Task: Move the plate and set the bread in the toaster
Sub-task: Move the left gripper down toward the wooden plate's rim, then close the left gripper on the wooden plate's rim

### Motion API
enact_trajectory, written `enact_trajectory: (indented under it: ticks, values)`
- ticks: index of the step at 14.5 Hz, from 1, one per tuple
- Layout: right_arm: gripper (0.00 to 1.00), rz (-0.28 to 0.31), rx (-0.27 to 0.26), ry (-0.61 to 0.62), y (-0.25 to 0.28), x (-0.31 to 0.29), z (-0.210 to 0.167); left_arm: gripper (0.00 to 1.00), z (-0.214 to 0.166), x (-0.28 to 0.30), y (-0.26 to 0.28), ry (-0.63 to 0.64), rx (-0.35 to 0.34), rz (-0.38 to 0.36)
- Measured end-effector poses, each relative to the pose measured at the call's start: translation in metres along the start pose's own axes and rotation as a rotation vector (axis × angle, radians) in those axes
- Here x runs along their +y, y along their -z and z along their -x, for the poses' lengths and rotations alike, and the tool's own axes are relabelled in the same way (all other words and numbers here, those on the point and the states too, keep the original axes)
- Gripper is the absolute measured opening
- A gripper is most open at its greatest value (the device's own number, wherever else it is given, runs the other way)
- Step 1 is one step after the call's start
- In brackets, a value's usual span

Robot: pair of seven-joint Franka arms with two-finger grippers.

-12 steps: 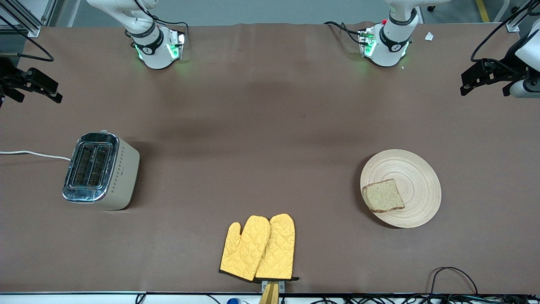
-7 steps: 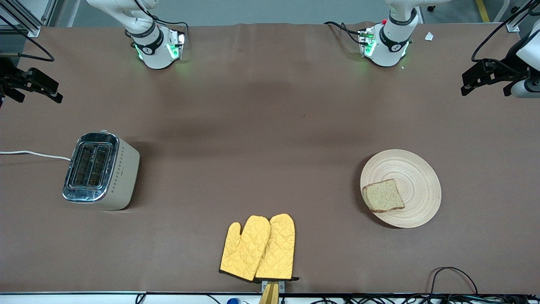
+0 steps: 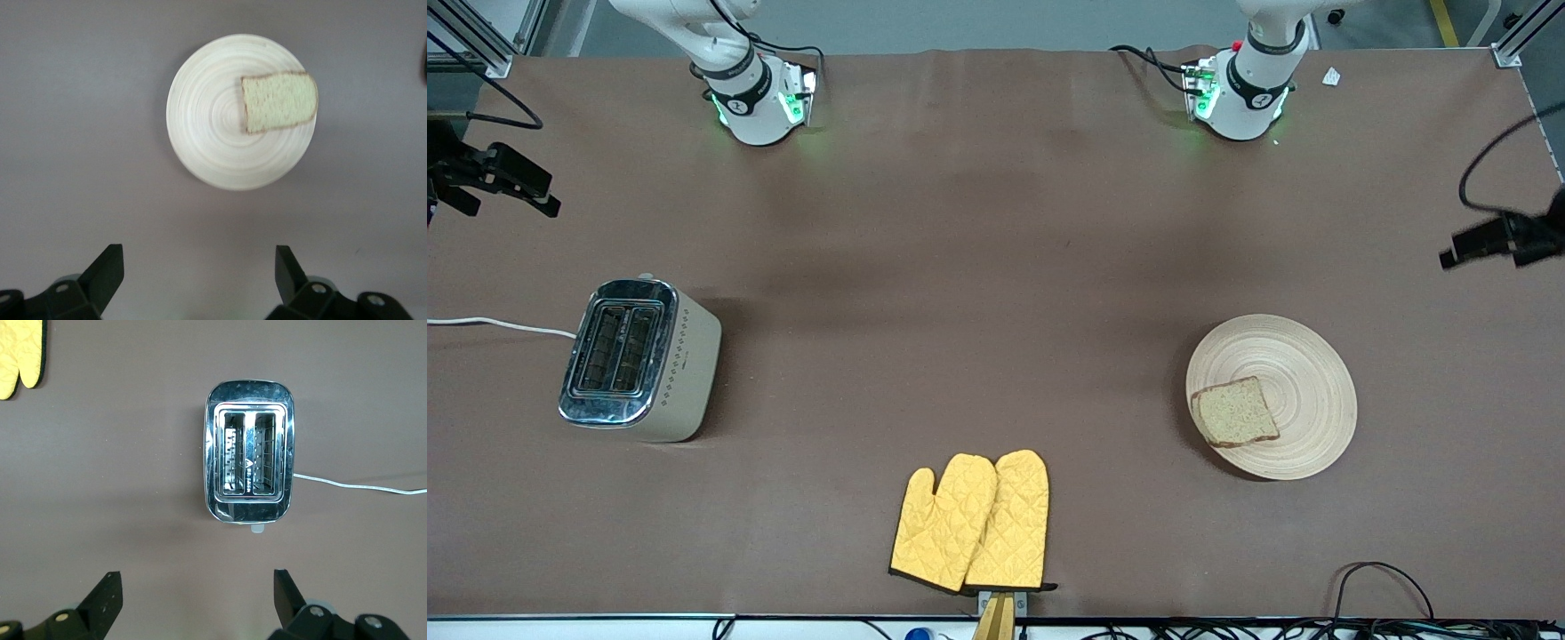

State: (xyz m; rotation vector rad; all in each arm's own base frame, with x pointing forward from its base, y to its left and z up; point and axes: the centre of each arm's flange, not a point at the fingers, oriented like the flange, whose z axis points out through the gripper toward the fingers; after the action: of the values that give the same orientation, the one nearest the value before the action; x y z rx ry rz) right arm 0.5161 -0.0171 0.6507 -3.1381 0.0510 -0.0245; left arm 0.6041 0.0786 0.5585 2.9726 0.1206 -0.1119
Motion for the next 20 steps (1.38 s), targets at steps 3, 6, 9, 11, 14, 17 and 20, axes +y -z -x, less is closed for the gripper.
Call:
enact_trajectory:
  ticks: [3,6,9,11,14,17,20]
  values:
    - [1.00,0.000,0.000,0.001,0.000,-0.001,0.000,1.00,-0.046,-0.088,-0.098,0.068,-0.046,0.247]
    - [1.00,-0.001,0.000,0.001,0.000,-0.001,0.000,1.00,-0.068,-0.157,-0.197,0.060,-0.060,0.404]
    - [1.00,-0.001,0.000,0.001,0.000,0.000,0.000,1.00,-0.083,-0.182,-0.261,0.027,-0.002,0.520]
    - [1.00,-0.001,0.000,0.000,0.000,0.000,0.000,1.00,-0.088,-0.189,-0.292,0.034,0.016,0.572]
    - [1.00,-0.001,0.000,-0.001,0.000,0.000,0.000,1.00,-0.093,-0.199,-0.322,0.032,0.050,0.629]
    - [1.00,-0.001,0.000,-0.001,0.000,0.000,0.000,1.00,-0.096,-0.203,-0.350,0.067,0.058,0.696]
    - [1.00,-0.001,0.000,-0.001,0.000,0.001,0.000,0.96,-0.096,-0.201,-0.369,0.072,0.043,0.717]
